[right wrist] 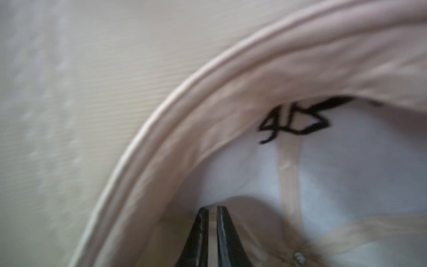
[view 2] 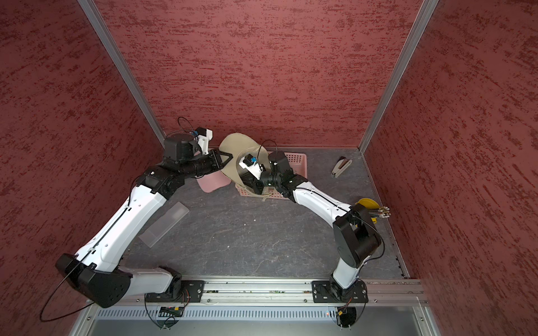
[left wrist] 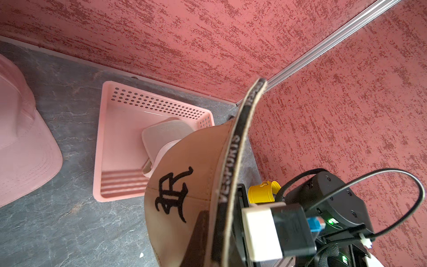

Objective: Turn the baseball cap inside out
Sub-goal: Turn over the baseball cap.

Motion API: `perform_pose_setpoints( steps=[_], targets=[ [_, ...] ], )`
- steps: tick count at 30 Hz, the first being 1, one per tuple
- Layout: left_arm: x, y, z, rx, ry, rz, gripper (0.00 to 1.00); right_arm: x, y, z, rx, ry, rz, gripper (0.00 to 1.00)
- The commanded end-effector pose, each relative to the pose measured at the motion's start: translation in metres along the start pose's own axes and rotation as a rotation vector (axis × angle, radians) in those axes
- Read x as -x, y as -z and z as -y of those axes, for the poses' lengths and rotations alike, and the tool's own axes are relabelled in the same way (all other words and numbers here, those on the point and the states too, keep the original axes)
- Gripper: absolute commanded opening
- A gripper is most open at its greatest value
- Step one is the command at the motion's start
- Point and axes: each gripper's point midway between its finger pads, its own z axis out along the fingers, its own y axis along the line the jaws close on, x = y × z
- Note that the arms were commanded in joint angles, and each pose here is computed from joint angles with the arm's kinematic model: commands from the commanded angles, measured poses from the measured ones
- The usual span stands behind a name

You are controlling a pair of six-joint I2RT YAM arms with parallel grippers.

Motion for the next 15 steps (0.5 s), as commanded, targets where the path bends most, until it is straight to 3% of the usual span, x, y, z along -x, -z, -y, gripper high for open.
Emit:
perform_pose_setpoints(
  steps=[1,8,15],
  targets=[
    [0.008,0.008,0.010,-0.036,-0.027,0.056,0.00,0.047,-0.003,0.035,-0.171,-0.038,0.128,0.10],
    [0.014,0.021,0.020,-0.057,-0.034,0.082,0.00,0.013,-0.027,0.076,-0.310,-0.099,0.045,0.11],
    [0.023,0.035,0.015,-0.016,-0.054,0.132,0.00,-0.015,-0.011,0.106,-0.531,-0.083,-0.051,0.30]
  ],
)
